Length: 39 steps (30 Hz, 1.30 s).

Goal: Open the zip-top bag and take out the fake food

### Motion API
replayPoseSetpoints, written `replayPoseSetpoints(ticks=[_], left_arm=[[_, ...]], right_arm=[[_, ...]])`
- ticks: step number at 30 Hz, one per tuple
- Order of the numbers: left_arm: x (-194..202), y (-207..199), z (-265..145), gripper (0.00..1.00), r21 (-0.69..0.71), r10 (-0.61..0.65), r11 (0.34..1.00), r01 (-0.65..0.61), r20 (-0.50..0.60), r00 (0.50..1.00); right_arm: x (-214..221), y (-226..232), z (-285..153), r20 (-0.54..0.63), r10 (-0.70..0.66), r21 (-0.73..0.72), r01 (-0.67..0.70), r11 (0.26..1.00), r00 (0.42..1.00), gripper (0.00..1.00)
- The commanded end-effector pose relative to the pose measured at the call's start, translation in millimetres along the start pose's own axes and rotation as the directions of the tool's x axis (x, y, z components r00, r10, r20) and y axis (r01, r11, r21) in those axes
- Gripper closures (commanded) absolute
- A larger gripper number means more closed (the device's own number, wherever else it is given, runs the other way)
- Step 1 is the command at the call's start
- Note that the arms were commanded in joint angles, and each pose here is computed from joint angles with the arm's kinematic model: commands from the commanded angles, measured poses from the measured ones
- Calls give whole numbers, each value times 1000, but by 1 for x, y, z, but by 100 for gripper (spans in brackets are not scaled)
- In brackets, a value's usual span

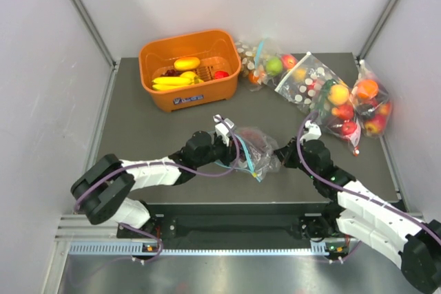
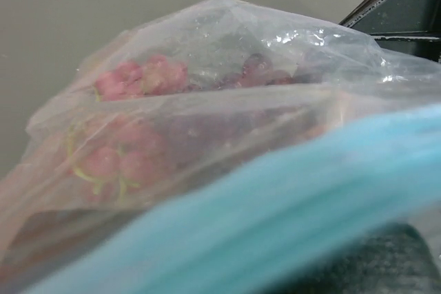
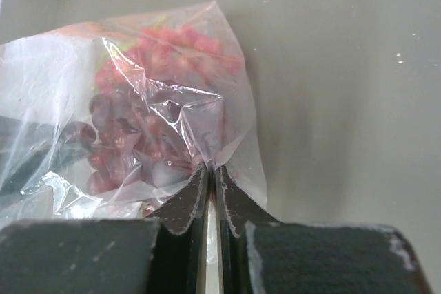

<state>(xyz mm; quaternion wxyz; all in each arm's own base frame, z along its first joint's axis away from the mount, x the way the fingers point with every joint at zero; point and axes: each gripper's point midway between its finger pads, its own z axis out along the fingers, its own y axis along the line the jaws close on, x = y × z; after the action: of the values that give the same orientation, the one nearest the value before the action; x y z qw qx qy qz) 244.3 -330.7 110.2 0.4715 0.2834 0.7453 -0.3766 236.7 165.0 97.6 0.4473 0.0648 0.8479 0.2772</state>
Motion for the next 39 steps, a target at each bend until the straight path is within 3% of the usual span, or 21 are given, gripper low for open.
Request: replayPoseSetpoints(ticks=[1, 4, 7, 11, 14, 30, 34, 37, 38, 39], left_arm=[[-15, 11, -13, 100, -72, 26, 997, -24, 33, 999], [-14, 10, -13, 100, -63, 24, 998, -22, 27, 999], [-10, 10, -12, 100, -64, 17, 998, -16, 15, 1000], [-10, 11, -14, 100, -71, 18, 997, -17, 15, 1000], [-12, 12, -18, 100, -83, 14, 996, -13, 12, 1000], [-46, -5, -68, 100, -84, 8, 997, -1, 91, 996], [-49, -2, -74, 100, -112, 13, 994, -2, 93, 996], [-46, 2, -72, 100, -135, 12, 991, -2, 76, 997], [-46, 2, -71, 100, -136, 6, 991, 3, 72, 997], [-46, 3, -69, 100, -138, 1, 990, 7, 62, 998]], right_arm=[[-19, -7, -1, 74, 9, 40, -12, 999, 997, 97], [-19, -2, -1, 70, 12, 14, -13, 1000, 998, 91], [-18, 4, -1, 66, 15, -18, -14, 1000, 998, 96], [-17, 7, -2, 60, 16, -37, -14, 999, 998, 90], [-17, 5, -1, 62, 13, -33, -11, 999, 998, 100], [-9, -13, 8, 55, 2, 27, -4, 1000, 998, 100], [-14, 1, 4, 76, -35, -53, 40, 998, 996, 100], [-10, 26, -2, 48, -103, -198, 110, 974, 994, 56], [-5, 36, -6, 26, -126, -256, 129, 958, 992, 27], [-3, 40, -8, 24, -144, -281, 145, 949, 989, 19]])
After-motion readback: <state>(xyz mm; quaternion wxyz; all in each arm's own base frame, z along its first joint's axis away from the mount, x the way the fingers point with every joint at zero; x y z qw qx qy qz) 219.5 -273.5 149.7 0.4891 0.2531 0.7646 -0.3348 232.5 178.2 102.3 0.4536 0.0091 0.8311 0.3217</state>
